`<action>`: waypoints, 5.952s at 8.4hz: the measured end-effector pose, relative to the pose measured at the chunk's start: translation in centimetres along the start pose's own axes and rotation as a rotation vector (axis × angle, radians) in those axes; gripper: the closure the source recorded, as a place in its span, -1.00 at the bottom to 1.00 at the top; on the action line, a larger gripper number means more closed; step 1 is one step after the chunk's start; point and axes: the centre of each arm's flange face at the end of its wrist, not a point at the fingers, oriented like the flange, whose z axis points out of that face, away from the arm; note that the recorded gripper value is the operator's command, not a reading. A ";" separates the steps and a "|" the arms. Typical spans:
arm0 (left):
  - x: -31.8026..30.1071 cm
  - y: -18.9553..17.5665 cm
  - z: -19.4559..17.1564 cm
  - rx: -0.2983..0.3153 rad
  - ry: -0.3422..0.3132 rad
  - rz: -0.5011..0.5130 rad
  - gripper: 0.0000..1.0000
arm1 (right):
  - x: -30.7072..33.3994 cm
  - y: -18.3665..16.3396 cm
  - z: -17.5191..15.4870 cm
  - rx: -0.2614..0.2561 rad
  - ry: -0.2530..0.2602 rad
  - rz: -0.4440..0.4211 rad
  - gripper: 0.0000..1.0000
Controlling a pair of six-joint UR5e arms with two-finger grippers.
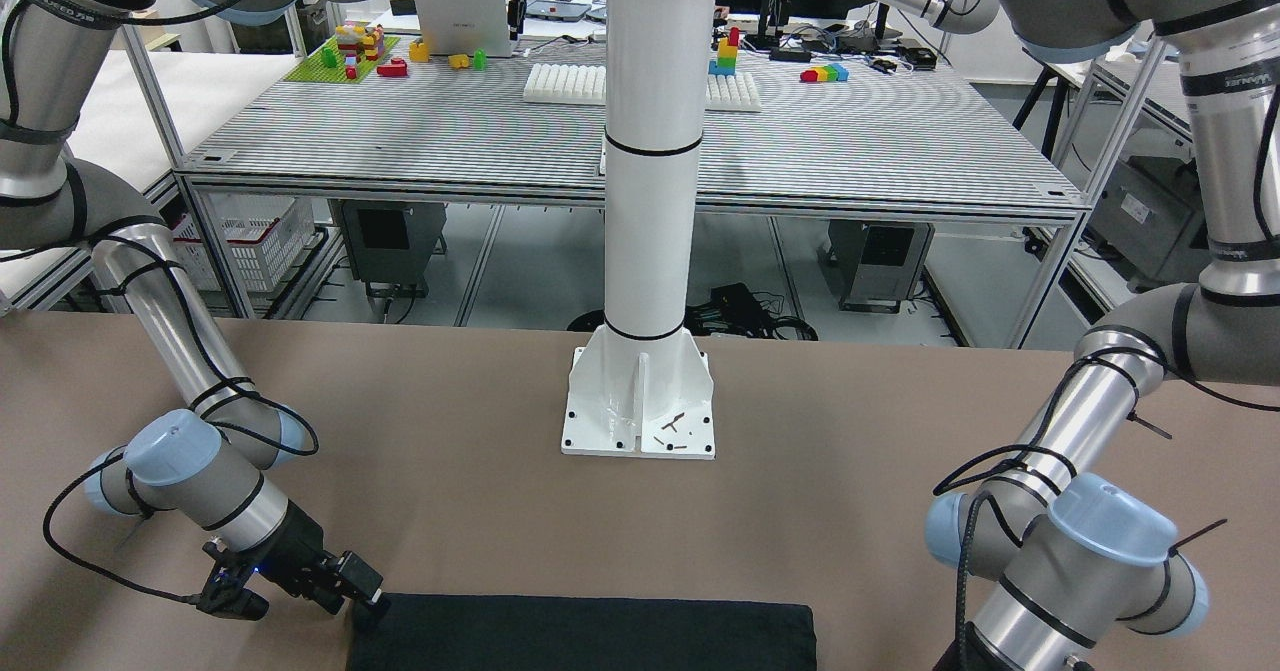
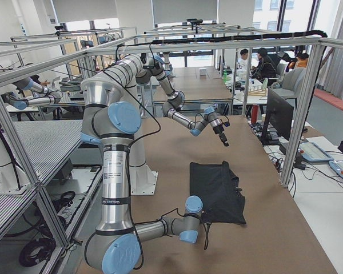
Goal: Fold clothes
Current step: 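Move the right gripper to the folded bundle's corner nearest the robot and grasp, then drag the bundle corner with the right gripper toward the robot, rotating it, then release the corner with the right gripper while the left gripper grasps the opposite corner, then pull the grasped corner away from the robot with the left gripper, straightening the bundle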
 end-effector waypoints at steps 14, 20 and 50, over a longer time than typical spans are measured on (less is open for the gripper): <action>0.6 -0.4 0.0 0.026 0.002 0.005 -0.89 | -6.2 12.2 -3.4 -0.220 -0.167 -0.173 1.00; 0.4 -0.3 0.1 0.026 0.001 0.010 -0.89 | -8.5 21.4 -2.1 -0.428 -0.317 -0.257 -0.90; -9.5 22.5 1.4 -0.168 0.037 0.059 1.00 | -14.8 0.1 -3.2 0.357 -0.078 -0.209 -0.89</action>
